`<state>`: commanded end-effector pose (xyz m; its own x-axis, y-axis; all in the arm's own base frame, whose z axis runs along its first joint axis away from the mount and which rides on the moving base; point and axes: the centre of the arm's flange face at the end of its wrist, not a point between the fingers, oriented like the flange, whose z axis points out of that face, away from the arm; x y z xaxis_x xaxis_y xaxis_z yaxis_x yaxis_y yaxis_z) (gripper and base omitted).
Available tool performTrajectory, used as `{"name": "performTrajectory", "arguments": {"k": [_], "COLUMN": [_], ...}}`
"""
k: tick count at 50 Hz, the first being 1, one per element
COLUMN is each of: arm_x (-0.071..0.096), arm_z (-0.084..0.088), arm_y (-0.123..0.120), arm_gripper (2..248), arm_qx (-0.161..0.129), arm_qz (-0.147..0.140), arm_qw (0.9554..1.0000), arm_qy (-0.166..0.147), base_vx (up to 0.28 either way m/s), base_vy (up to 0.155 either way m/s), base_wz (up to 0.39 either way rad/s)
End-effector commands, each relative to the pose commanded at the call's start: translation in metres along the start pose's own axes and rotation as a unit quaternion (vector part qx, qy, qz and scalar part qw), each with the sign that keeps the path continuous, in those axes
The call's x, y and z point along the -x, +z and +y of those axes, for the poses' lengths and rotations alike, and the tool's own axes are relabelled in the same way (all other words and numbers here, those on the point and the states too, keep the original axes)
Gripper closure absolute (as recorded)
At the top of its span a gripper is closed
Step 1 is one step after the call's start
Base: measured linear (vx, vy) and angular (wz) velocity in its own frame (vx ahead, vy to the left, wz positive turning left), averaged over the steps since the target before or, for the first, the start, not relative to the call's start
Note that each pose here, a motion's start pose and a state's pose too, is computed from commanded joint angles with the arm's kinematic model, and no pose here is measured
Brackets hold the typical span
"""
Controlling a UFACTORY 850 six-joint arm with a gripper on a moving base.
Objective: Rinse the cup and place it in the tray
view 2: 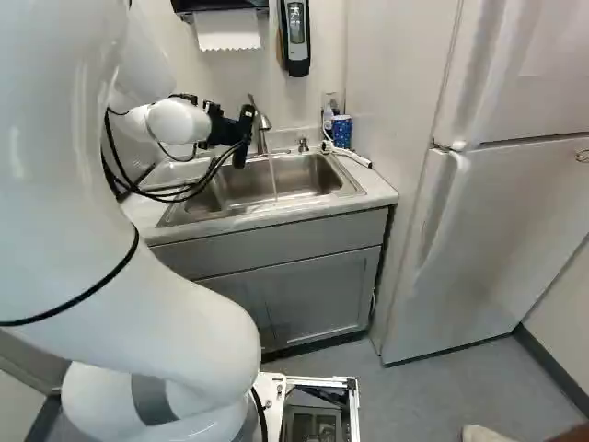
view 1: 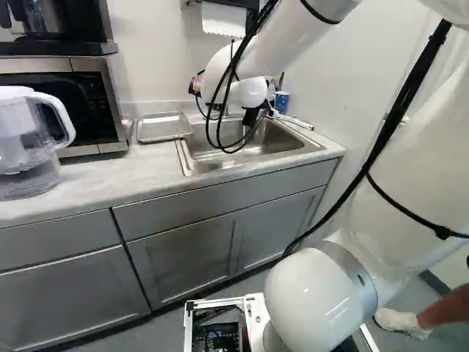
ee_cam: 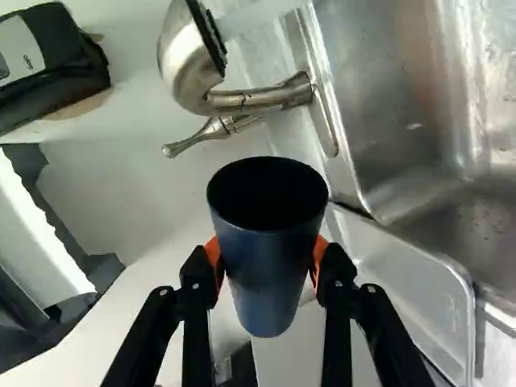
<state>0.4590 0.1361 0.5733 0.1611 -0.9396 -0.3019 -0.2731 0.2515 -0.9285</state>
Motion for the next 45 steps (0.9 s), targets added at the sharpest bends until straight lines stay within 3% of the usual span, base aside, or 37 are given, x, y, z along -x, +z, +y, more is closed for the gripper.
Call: {"name": "performTrajectory", "arguments": {"k": [11, 23, 34, 45], "arm_x": [0.0000, 0.0000, 0.0000, 0.0000], "arm_z": [0.0000, 0.0000, 0.0000, 0.0000], "arm_y": [0.0000, 0.0000, 0.0000, 0.0000], "arm_gripper": [127, 127, 127, 127], "arm_qx": [0.000, 0.000, 0.000, 0.000], "arm_qz": [0.000, 0.000, 0.000, 0.000], "arm_qw": [0.9983, 0.9927, 0.9841, 0.9721], "arm_qy": [-0.058, -0.121, -0.178, -0.234], "base_vx": [0.000, 0.000, 0.000, 0.000], "base_vy": [0.000, 0.000, 0.000, 0.000], "base_wz": [0.000, 0.000, 0.000, 0.000]}}
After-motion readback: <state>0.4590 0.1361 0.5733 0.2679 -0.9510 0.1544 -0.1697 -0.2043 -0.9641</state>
